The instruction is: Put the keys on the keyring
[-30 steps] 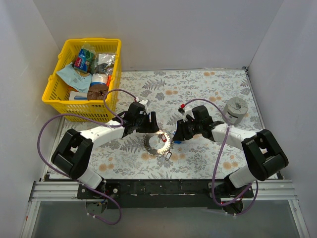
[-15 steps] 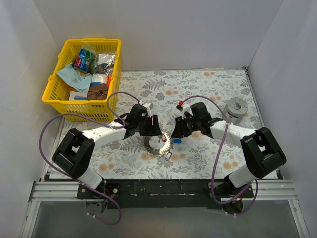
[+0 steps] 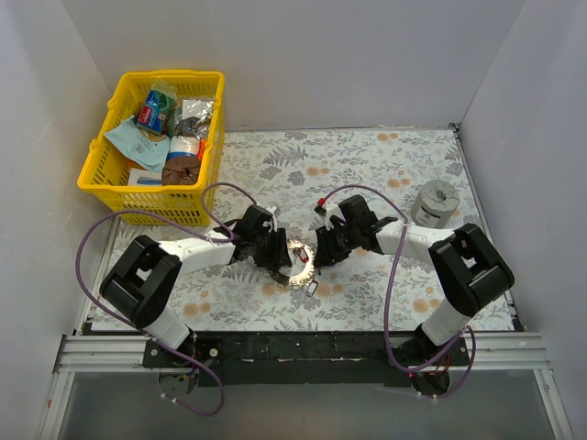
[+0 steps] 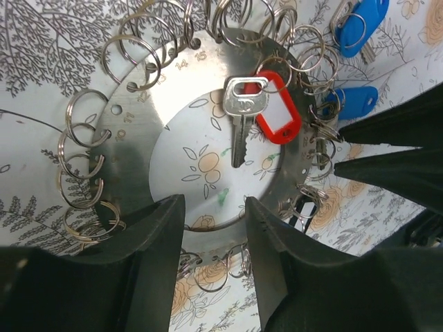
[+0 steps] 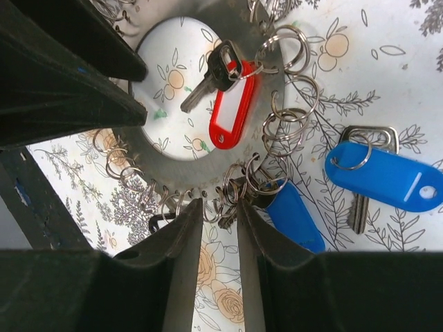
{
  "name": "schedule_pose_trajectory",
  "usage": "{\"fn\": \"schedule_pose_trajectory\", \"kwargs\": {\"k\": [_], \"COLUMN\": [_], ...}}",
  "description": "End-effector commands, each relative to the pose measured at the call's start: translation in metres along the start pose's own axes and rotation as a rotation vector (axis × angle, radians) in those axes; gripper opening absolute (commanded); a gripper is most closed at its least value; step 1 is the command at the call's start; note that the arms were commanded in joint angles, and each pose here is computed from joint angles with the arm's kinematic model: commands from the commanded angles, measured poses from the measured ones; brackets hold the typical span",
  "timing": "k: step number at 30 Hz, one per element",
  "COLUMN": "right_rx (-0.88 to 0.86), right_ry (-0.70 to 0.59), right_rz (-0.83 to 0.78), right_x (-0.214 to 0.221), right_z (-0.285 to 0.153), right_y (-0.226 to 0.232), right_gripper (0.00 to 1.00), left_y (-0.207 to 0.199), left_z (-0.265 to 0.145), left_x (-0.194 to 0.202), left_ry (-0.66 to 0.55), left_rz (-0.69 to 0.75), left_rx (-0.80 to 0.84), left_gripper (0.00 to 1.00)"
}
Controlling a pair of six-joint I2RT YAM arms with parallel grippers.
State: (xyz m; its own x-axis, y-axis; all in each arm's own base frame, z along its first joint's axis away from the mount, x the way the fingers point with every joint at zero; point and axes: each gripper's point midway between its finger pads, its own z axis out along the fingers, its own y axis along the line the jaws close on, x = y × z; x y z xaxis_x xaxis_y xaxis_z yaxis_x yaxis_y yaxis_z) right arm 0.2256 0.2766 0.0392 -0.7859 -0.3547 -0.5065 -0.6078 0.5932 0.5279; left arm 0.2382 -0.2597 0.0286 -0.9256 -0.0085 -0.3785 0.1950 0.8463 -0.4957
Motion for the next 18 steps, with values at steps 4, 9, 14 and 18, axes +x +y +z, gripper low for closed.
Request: {"fn": "schedule_pose_trajectory", "kwargs": {"k": [4,9,14,18], "right_rx": [0.022,-0.017,-0.023,-0.017], "right_ry": [0.018,0.025,0.021,0.015], "right_rz": [-0.018,-0.010,-0.006,-0.007], "right_x": [0.005,0.008,0.006,0.004], "right_z": [-0.006,-0.004,-0.004,-0.006], "right_y": [-0.002,0.004,0.007,0.008], "right_gripper": [0.25,0.19,0.18,0.20], "left_y": [0.057,0.058,0.051,0.044], "left_z": [0.012,0.026,0.042,0.045], "left_x": [-0.007,-0.027,-0.037,-0.039], "left_ry": [0.012,-0.003,0.002,0.008], "left_rz": [0.049,0.083,0.092,0.090], "left_rx": [-0.327,-0.366,-0.343,-0.312], "left_gripper": [0.40,0.40,0.41,0.41]}}
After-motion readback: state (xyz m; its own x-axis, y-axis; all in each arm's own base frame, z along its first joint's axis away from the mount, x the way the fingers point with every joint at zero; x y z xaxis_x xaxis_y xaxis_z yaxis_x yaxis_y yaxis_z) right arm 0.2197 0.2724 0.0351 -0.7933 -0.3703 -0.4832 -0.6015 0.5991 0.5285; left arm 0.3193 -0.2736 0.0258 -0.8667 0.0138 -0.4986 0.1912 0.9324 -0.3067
